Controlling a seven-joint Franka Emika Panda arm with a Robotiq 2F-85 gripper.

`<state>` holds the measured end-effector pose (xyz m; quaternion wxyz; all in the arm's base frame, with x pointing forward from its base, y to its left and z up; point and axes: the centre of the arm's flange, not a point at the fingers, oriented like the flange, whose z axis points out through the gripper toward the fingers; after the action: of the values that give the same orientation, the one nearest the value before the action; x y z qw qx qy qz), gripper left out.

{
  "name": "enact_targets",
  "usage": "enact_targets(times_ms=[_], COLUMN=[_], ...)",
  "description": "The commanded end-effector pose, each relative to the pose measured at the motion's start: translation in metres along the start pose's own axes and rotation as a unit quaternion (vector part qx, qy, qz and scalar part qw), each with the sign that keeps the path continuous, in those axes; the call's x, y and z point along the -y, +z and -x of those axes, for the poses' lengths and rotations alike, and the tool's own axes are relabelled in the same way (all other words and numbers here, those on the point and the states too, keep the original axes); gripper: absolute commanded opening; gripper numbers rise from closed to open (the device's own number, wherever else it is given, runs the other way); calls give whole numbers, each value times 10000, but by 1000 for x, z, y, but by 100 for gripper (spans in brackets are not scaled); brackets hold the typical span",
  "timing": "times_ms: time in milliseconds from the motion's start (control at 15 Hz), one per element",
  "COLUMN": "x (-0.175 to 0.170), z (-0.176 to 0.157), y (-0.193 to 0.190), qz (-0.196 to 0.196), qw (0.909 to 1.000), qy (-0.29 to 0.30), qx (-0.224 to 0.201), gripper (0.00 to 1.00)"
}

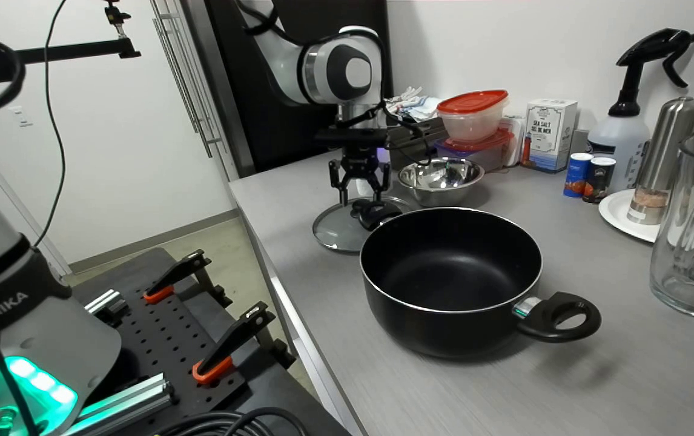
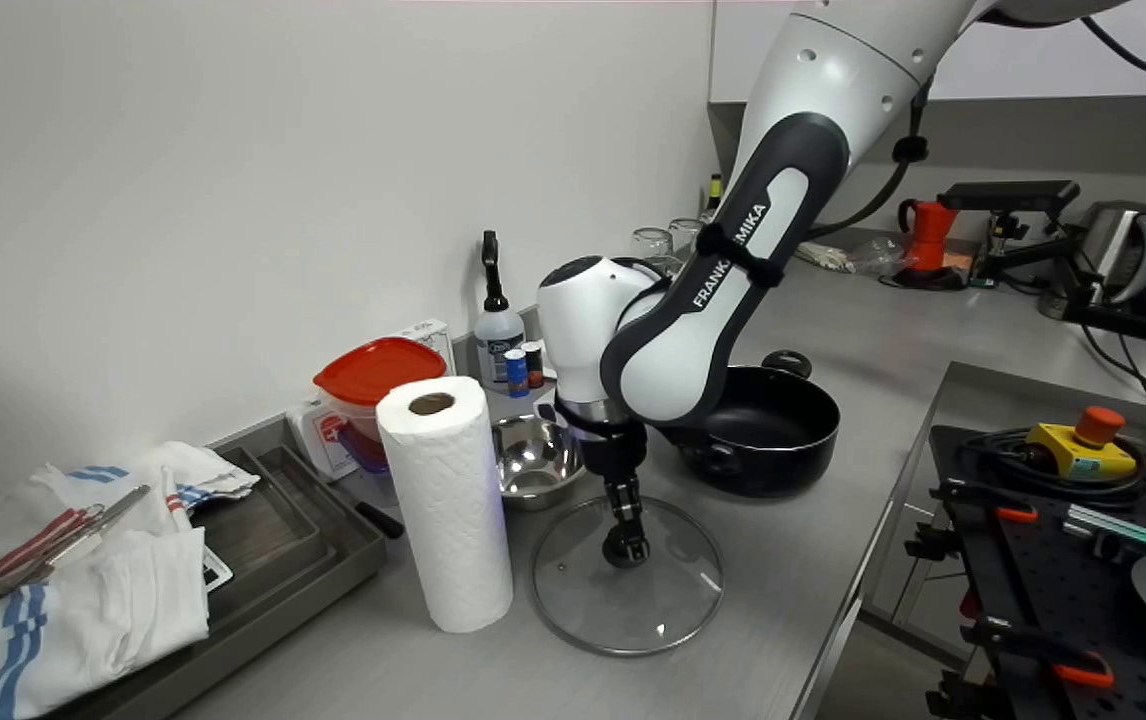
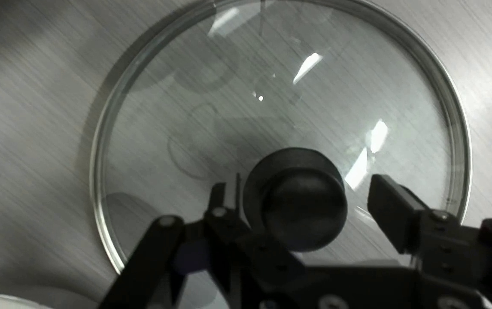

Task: Put the glass lid on the black pot.

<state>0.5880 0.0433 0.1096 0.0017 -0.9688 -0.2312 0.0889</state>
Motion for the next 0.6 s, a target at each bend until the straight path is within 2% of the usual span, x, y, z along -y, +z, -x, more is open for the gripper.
enact_targets(times_ms=[0, 200, 533], x=[-3, -5, -4], z=[-1, -2, 1], y=[0, -1, -3], qz=[-119, -147, -171], qw=[9997, 9995, 9993], qy=[-163, -220, -285], qx=[-132, -145, -175], gripper=[45, 23, 23])
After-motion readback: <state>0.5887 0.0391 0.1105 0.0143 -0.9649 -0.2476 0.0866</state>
